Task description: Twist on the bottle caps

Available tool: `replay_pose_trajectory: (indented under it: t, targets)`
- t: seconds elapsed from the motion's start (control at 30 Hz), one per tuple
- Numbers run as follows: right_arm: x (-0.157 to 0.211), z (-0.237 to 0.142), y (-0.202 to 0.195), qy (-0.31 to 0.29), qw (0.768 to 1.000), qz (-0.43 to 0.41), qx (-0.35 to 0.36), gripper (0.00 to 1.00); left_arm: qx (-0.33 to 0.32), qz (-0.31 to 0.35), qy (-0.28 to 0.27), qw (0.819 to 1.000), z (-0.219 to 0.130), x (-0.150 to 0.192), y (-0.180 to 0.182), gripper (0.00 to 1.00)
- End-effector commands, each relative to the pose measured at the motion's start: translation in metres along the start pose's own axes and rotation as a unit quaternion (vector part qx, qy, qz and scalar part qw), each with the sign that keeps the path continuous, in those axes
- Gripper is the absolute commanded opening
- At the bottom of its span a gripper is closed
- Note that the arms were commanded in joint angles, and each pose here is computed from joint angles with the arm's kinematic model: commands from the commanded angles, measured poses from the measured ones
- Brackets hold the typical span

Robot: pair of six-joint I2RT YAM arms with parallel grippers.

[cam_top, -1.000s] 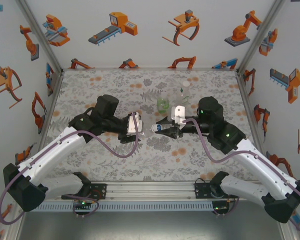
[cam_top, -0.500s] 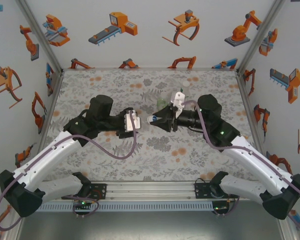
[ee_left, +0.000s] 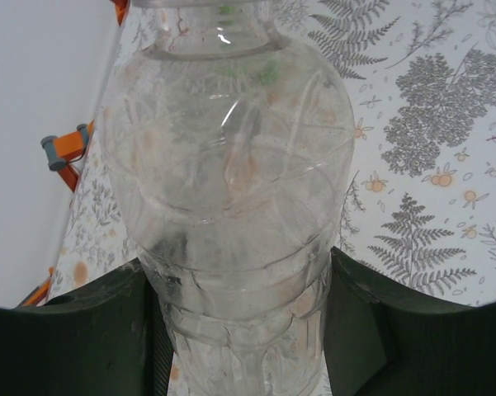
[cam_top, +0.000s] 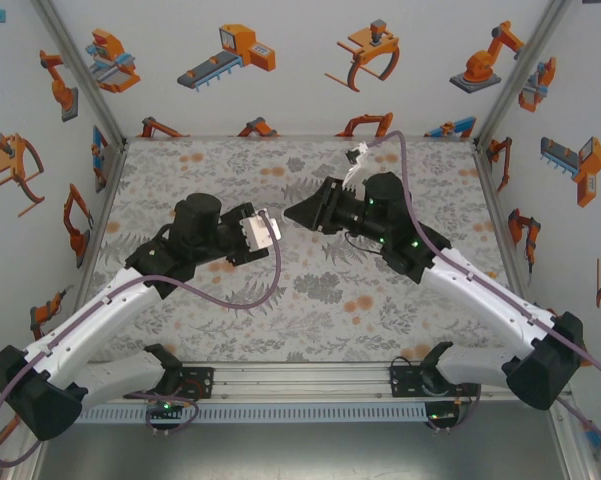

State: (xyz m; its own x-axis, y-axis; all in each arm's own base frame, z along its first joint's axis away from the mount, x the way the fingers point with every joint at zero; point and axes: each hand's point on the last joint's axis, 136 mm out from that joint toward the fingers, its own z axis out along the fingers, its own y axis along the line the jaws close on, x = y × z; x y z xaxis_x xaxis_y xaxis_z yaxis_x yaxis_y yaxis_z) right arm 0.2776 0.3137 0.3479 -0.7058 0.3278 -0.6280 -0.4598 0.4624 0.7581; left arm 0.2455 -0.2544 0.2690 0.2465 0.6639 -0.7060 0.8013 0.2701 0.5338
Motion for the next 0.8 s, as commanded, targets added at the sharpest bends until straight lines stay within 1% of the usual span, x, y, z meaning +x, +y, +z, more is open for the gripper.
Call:
replay_pose_trajectory:
  t: [0.0, 0.07, 0.17, 0.23, 0.47, 0.53, 0.63, 0.7, 0.77]
  targets:
    - [-0.004, 0.005, -0.022, -0.021, 0.989, 0.135, 0.055, 0.0, -0.002, 0.018, -0.054, 0.998, -0.007, -0.026, 0.001, 0.0]
    - [-0.001, 0.007, -0.027, -0.025, 0.986, 0.152, 0.058, 0.0, -0.002, 0.017, -0.053, 0.998, -0.007, -0.026, 0.001, 0.0]
    - [-0.002, 0.006, -0.029, -0.03, 0.986, 0.156, 0.058, 0.0, -0.004, 0.018, -0.054, 0.998, -0.008, -0.026, 0.002, 0.0]
    - [-0.004, 0.004, -0.028, -0.035, 0.986, 0.155, 0.057, 0.02, -0.004, 0.018, -0.054, 0.998, -0.008, -0.026, 0.002, 0.0]
    - [-0.011, -0.003, -0.015, -0.051, 0.988, 0.145, 0.025, 0.23, 0.001, 0.017, -0.059, 0.998, -0.009, -0.028, 0.0, 0.0]
    - [-0.017, -0.007, -0.004, -0.059, 0.991, 0.123, 0.003, 0.33, 0.003, 0.018, -0.061, 0.998, -0.009, -0.029, 0.0, 0.0]
    - [-0.023, -0.014, 0.006, -0.071, 0.993, 0.089, -0.014, 0.46, 0.003, 0.018, -0.063, 0.998, -0.01, -0.029, -0.001, 0.0]
    - [-0.027, -0.021, 0.01, -0.08, 0.995, 0.063, -0.018, 0.49, 0.004, 0.019, -0.064, 0.998, -0.01, -0.03, -0.001, 0.0]
    - [-0.031, -0.028, 0.015, -0.092, 0.995, 0.03, -0.022, 0.5, 0.005, 0.019, -0.066, 0.998, -0.012, -0.031, -0.001, 0.0]
